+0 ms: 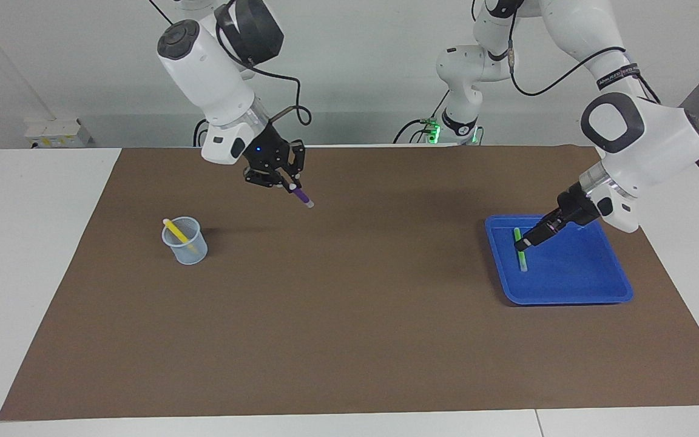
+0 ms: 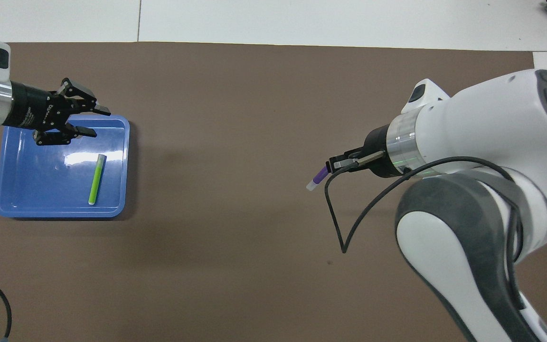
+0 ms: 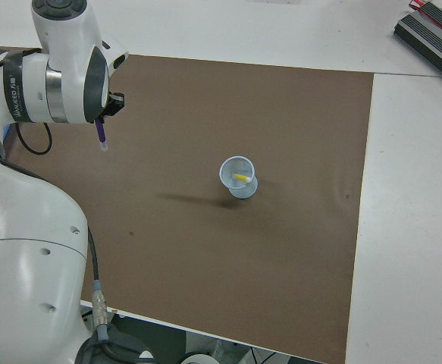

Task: Right arm passes pens to left for tray arrangement
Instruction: 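Lift the purple pen from the cup with the right gripper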

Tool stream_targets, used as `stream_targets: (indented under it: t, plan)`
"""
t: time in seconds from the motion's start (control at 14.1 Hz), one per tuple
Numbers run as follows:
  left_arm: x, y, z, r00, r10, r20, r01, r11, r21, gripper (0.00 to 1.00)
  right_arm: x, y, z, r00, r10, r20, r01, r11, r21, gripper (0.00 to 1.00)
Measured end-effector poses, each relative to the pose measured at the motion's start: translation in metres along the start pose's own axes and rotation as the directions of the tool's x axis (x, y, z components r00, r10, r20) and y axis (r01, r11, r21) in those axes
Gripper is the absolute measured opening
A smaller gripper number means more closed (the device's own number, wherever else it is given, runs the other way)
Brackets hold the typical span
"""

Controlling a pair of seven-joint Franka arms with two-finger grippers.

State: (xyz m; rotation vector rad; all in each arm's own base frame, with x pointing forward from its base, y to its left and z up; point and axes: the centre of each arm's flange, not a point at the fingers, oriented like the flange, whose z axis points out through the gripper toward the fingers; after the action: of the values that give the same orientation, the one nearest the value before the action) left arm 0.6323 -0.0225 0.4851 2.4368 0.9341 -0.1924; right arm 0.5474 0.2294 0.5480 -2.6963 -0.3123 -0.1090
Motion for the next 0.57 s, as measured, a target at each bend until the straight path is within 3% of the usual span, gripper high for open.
stream_targets:
  t: [0.35,0.57]
  plan:
    - [-0.015,0.015,-0.001,0.951,-0.293,0.097,0.301,0.950,-0.080,0.60,-0.003,-0.034,0.028,0.975,0.189,-0.120,-0.172,0.976,0.133,0.19]
    - [-0.020,0.017,0.001,0.891,-0.422,0.166,0.441,0.892,-0.098,0.60,-0.007,-0.055,0.039,0.929,0.324,-0.180,-0.278,0.930,0.240,0.19]
